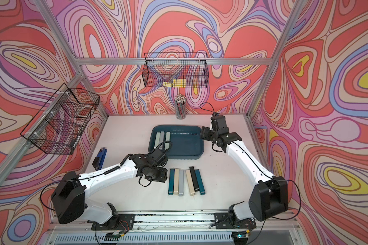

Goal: Put the pruning pliers into the storage box
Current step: Pick up the pruning pliers from the center of the board.

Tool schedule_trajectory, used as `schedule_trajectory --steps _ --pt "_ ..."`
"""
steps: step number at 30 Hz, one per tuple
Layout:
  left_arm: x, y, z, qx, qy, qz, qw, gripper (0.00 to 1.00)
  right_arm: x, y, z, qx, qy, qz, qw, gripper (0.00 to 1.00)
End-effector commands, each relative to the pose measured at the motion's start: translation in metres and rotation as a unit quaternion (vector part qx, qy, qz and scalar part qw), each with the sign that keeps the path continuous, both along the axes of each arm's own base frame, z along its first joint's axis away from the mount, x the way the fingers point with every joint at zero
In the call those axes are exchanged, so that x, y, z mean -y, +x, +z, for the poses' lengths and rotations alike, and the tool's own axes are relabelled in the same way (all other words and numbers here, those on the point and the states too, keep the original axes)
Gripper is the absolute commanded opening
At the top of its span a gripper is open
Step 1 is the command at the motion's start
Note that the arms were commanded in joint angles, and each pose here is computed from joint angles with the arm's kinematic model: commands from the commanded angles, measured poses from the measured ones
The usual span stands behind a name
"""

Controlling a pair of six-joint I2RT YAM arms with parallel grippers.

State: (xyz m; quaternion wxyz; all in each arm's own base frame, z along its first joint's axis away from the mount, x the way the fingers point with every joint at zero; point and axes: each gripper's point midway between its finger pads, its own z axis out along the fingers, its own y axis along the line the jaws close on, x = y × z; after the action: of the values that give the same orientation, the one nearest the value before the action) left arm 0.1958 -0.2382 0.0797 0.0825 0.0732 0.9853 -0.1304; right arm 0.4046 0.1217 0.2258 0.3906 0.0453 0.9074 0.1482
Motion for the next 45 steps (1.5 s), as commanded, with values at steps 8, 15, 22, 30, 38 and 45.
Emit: schedule_trajectory --steps 8,15,22,30,38,45 --pt "0.032 -0.021 -0.01 -0.019 -0.039 0.0 0.999 0.59 -0.007 0.006 -0.006 -0.002 0.015 0.002 1.0 0.69" --pt "0.032 -0.019 -0.023 -0.029 -0.018 0.005 0.999 0.58 -0.007 0.005 -0.012 -0.008 0.016 0.0 1.0 0.69" --pt "0.03 -0.02 -0.033 -0.039 -0.003 0.011 0.999 0.58 -0.003 0.0 -0.013 -0.007 0.01 -0.006 1.0 0.69" --pt "0.031 -0.02 -0.04 -0.047 0.003 0.009 0.999 0.58 -0.002 -0.003 -0.016 -0.01 0.007 -0.006 1.0 0.69" --pt "0.025 -0.016 -0.042 -0.044 0.03 0.019 0.998 0.58 0.0 -0.004 -0.016 -0.008 0.005 -0.007 1.0 0.69" --pt "0.023 -0.006 -0.044 -0.033 0.064 0.024 0.997 0.56 0.0 -0.006 -0.015 -0.007 0.005 -0.005 1.0 0.69"
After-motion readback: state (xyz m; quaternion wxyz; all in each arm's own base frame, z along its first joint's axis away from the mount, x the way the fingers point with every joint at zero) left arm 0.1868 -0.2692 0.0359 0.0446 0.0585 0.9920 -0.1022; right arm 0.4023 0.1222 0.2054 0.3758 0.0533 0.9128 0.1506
